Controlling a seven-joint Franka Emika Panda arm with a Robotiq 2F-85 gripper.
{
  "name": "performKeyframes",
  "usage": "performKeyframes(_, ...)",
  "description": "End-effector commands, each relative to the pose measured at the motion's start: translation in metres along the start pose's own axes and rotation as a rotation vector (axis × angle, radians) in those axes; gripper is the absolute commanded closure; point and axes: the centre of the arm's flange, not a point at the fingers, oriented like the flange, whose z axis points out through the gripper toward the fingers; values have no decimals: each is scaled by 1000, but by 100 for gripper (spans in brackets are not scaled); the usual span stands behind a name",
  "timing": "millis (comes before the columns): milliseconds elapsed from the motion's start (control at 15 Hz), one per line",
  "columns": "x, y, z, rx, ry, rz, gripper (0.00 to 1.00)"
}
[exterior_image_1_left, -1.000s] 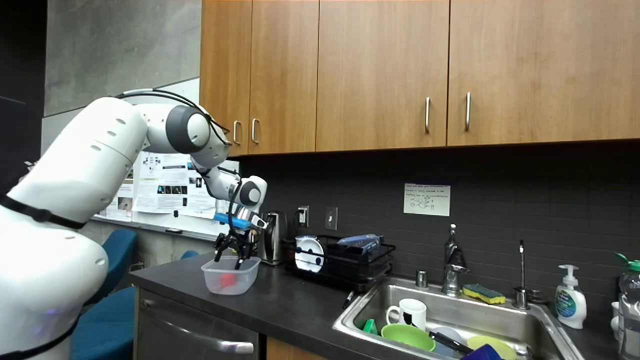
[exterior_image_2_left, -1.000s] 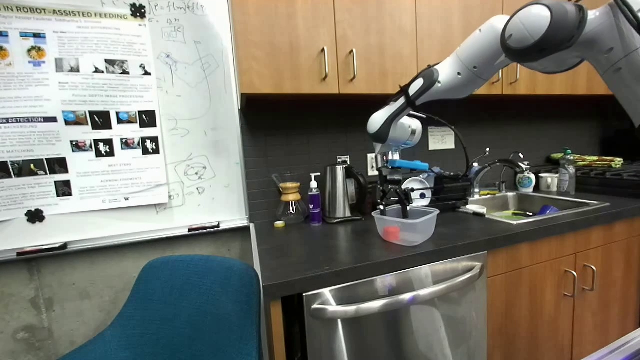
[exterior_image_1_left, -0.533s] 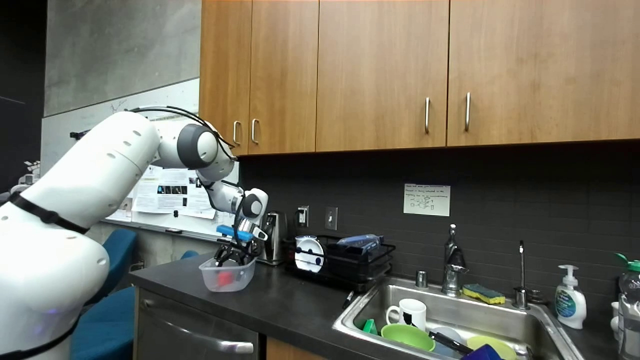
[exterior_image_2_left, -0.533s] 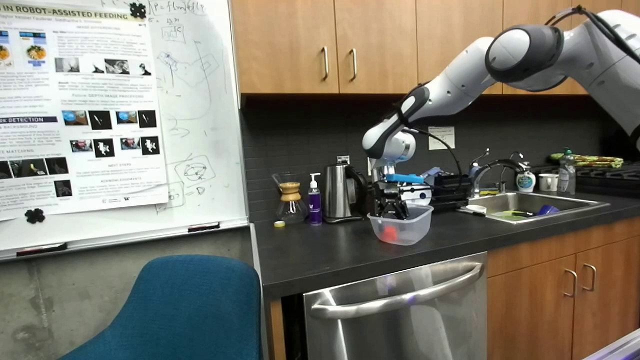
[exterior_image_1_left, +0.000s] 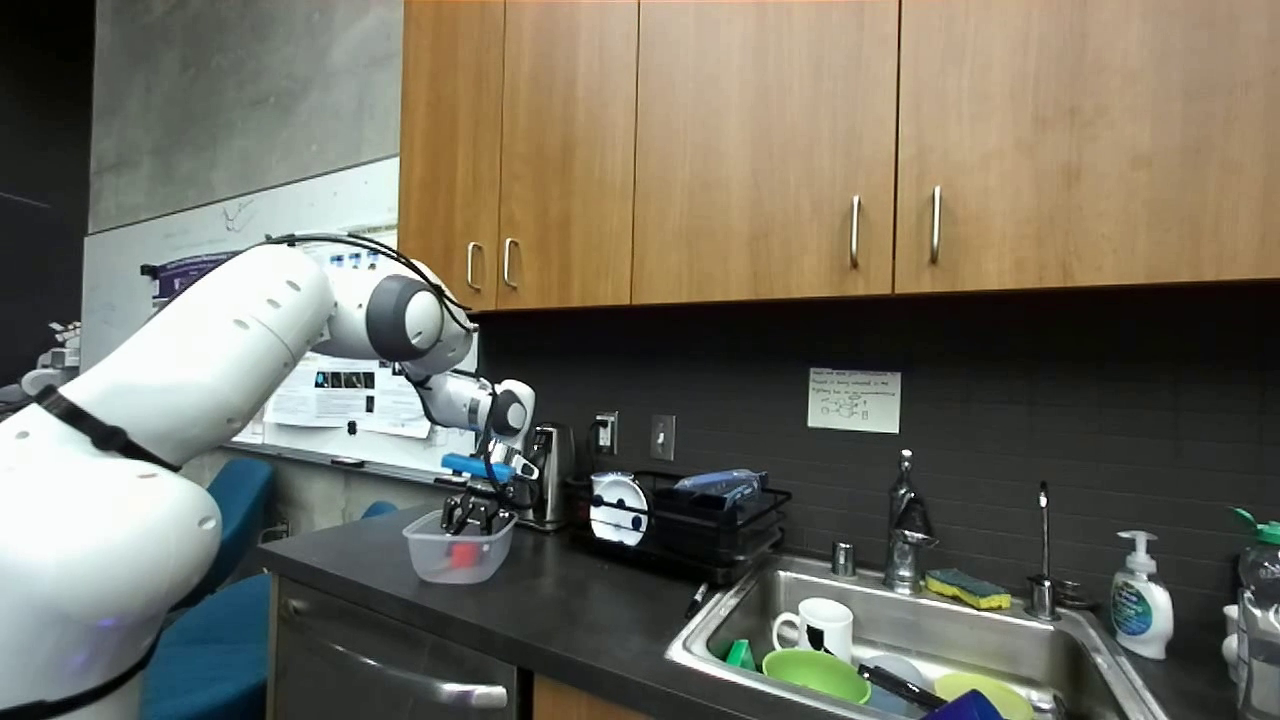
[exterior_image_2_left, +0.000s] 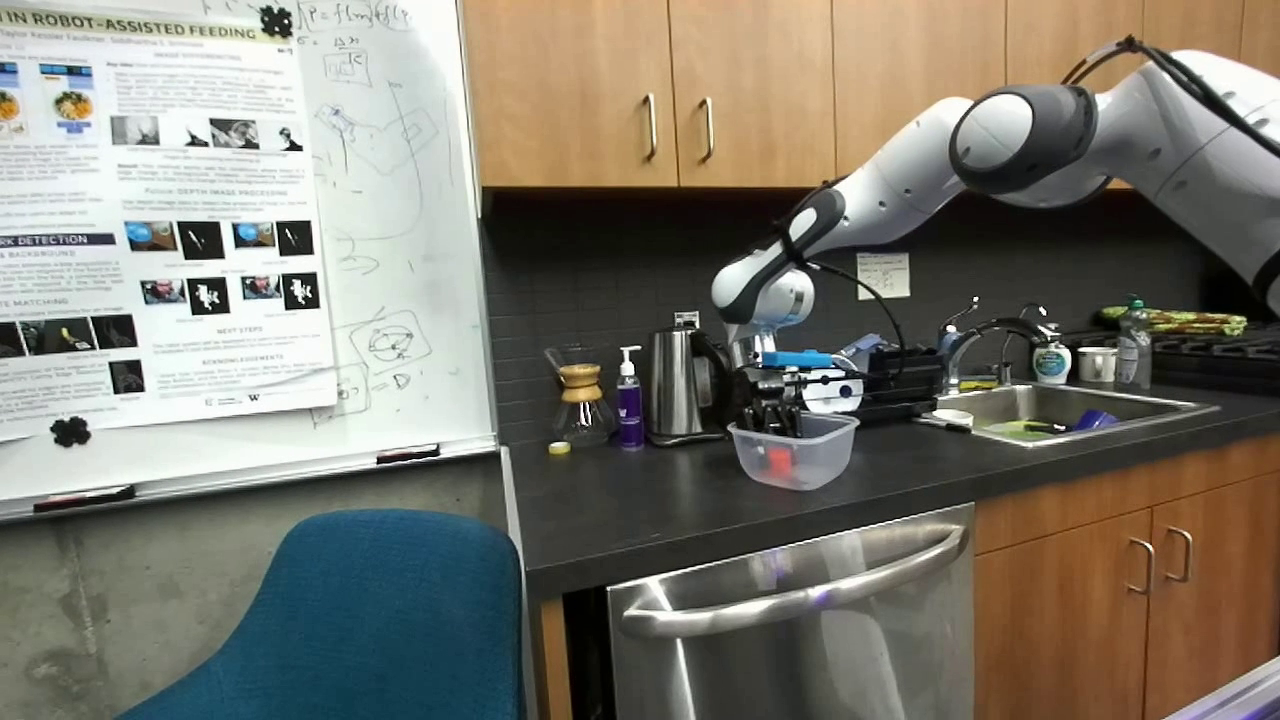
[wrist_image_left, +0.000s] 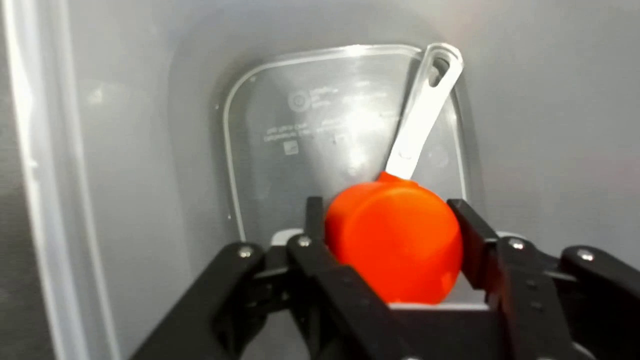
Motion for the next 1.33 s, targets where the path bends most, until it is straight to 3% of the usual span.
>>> performKeyframes(0,-1,4,-16,-35,17,-6,64)
performKeyframes(333,-34,25,-42,-55,60,54,64)
performKeyframes(1267,-140,81,-81,30,127,161,64)
